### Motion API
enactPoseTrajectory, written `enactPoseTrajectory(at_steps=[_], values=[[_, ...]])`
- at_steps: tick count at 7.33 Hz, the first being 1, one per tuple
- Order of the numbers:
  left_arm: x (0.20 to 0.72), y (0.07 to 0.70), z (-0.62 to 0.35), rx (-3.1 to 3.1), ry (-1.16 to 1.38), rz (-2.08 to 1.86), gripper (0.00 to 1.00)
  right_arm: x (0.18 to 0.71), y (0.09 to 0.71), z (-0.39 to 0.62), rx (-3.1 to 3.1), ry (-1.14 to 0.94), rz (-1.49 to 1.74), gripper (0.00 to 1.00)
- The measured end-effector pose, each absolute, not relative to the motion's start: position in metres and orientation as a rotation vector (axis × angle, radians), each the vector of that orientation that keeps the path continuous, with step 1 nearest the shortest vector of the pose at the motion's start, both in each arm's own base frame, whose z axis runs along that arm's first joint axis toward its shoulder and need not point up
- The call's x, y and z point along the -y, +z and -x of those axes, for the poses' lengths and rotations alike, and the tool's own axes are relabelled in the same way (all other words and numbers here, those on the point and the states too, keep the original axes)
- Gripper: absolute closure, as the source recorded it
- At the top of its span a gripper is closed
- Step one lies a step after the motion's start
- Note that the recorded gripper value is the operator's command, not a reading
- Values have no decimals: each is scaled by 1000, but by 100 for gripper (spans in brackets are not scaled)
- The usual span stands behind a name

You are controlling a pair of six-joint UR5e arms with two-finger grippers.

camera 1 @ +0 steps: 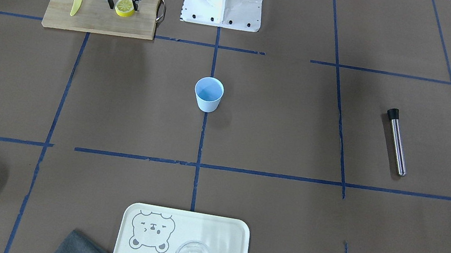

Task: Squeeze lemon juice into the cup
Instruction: 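Close the right gripper on the lemon slice and lift it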

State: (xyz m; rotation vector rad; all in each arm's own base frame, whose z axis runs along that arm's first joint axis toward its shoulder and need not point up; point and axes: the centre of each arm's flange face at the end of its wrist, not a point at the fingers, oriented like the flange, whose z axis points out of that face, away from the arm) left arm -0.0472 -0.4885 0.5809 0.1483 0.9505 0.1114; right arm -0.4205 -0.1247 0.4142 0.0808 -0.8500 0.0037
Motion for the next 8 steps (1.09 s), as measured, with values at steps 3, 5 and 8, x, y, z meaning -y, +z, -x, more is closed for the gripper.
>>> enactPoseTrajectory(at_steps=[3, 5, 8], values=[[489, 581, 47, -951, 111, -148, 0, 126, 410, 419, 858, 20, -77, 52], [489, 581, 47, -951, 111, -147, 0, 129, 405, 415, 868, 33, -76, 51], [489, 581, 47, -951, 111, -148, 0, 133, 402, 412, 874, 43, -79, 51]])
